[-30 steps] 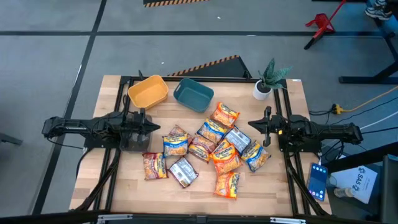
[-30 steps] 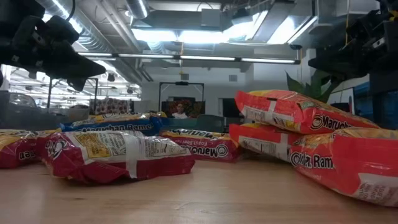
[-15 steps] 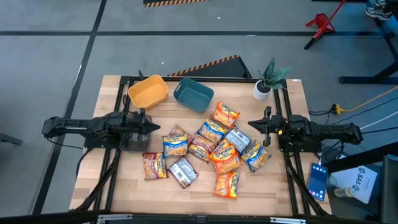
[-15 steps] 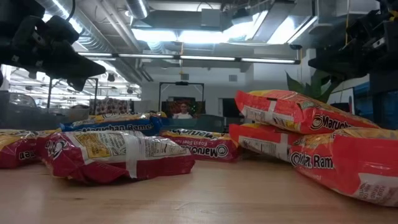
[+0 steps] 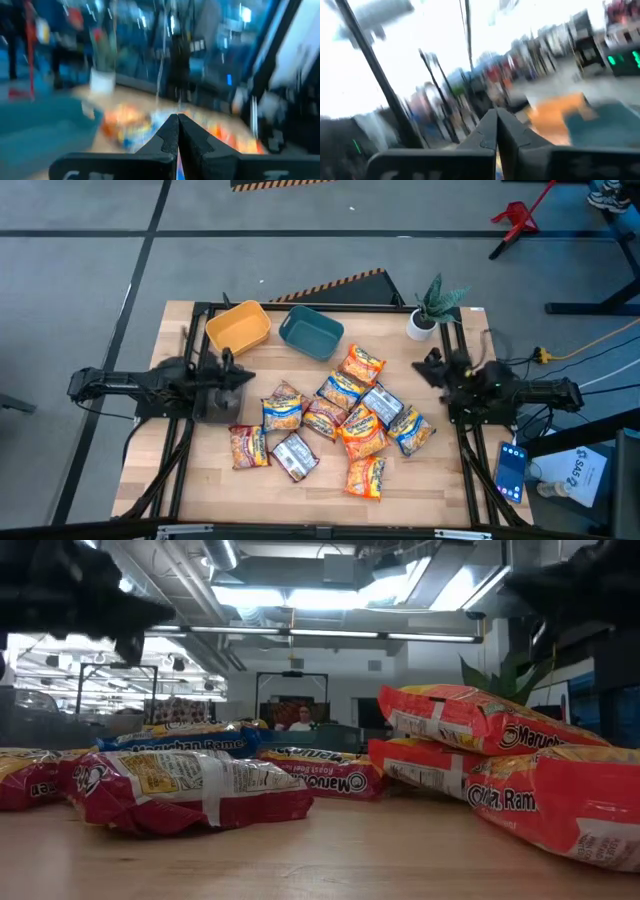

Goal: Sort Maruchan noodles
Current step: Put the blue noodle pack into the black bin

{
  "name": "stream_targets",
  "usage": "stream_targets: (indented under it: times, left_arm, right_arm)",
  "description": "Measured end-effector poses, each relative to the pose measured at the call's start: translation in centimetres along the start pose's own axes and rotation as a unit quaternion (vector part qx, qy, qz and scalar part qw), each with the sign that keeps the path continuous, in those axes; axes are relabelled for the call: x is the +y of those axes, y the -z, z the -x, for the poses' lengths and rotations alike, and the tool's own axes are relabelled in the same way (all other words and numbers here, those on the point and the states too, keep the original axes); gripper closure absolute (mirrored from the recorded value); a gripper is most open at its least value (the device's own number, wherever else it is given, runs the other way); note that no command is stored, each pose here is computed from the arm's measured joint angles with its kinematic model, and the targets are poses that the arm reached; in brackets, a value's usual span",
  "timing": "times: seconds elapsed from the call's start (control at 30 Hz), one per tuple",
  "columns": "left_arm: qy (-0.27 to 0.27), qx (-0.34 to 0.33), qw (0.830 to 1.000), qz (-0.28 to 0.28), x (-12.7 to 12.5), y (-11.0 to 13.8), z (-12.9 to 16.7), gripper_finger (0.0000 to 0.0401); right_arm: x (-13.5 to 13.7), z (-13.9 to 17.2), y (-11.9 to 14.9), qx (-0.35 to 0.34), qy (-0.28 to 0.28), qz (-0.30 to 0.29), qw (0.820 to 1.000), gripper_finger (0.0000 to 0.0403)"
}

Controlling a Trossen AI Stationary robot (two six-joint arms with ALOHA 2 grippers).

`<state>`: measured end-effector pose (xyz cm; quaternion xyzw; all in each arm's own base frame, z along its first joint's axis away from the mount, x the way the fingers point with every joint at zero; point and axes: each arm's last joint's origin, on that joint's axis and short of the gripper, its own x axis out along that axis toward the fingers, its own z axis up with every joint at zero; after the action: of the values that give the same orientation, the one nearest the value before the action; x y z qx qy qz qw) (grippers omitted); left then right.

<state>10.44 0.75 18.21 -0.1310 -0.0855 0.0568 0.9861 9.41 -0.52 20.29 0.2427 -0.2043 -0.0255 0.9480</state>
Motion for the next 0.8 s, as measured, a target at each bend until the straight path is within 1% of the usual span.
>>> stream_targets:
  times: [0.07, 0.13, 0.17, 0.23, 0.3, 0.4, 0.43, 0.5, 0.57, 0.63, 0.7, 0.8]
  left_arm:
    - [0.0, -0.076, 0.997, 0.009, -0.3, -1.4, 0.1, 0.0401]
    - [0.011, -0.143, 0.989, 0.023, -0.5, -2.7, 0.4, 0.0401]
    - [0.02, -0.172, 0.984, 0.032, -0.6, -3.2, 0.6, 0.0401]
    - [0.044, -0.237, 0.969, 0.047, -0.9, -4.4, 1.1, 0.0401]
    - [0.067, -0.29, 0.953, 0.055, -1.2, -5.5, 1.7, 0.0401]
    - [0.096, -0.347, 0.931, 0.056, -1.6, -7.0, 2.5, 0.0401]
    - [0.101, -0.363, 0.924, 0.057, -1.7, -7.6, 2.7, 0.0401]
    - [0.094, -0.388, 0.914, 0.068, -1.9, -8.7, 3.1, 0.0401]
    - [0.084, -0.396, 0.911, 0.085, -2.2, -10.1, 3.1, 0.0401]
    - [0.053, -0.378, 0.917, 0.112, -2.3, -11.3, 2.6, 0.0401]
    - [0.025, -0.333, 0.932, 0.144, -2.6, -12.6, 1.7, 0.0401]
    - [-0.023, -0.215, 0.961, 0.172, -3.0, -13.6, -0.5, 0.0401]
  right_arm:
    - [0.5, 0.1, -1.1, -0.062, -0.015, -0.017, 0.998, 0.0402]
    - [0.7, 0.2, -2.0, -0.114, -0.018, -0.027, 0.993, 0.0402]
    - [0.9, 0.3, -2.4, -0.135, -0.018, -0.031, 0.99, 0.0402]
    - [1.2, 0.4, -3.2, -0.159, -0.019, -0.037, 0.986, 0.0402]
    - [1.8, 0.3, -4.3, -0.17, -0.024, -0.039, 0.984, 0.0402]
    - [2.7, -0.1, -5.9, -0.163, -0.021, -0.027, 0.986, 0.0402]
    - [3.0, -0.2, -6.4, -0.157, -0.017, -0.02, 0.987, 0.0402]
    - [3.6, -0.6, -7.5, -0.142, -0.008, -0.008, 0.99, 0.0402]
    - [4.3, -1.2, -8.6, -0.119, -0.008, -0.002, 0.993, 0.0402]
    - [5.0, -1.9, -9.5, -0.089, 0.0, 0.006, 0.996, 0.0402]
    - [5.6, -2.8, -10.4, -0.06, 0.015, 0.012, 0.998, 0.0402]
    - [6.1, -4.2, -11.1, 0.006, 0.048, 0.025, 0.999, 0.0402]
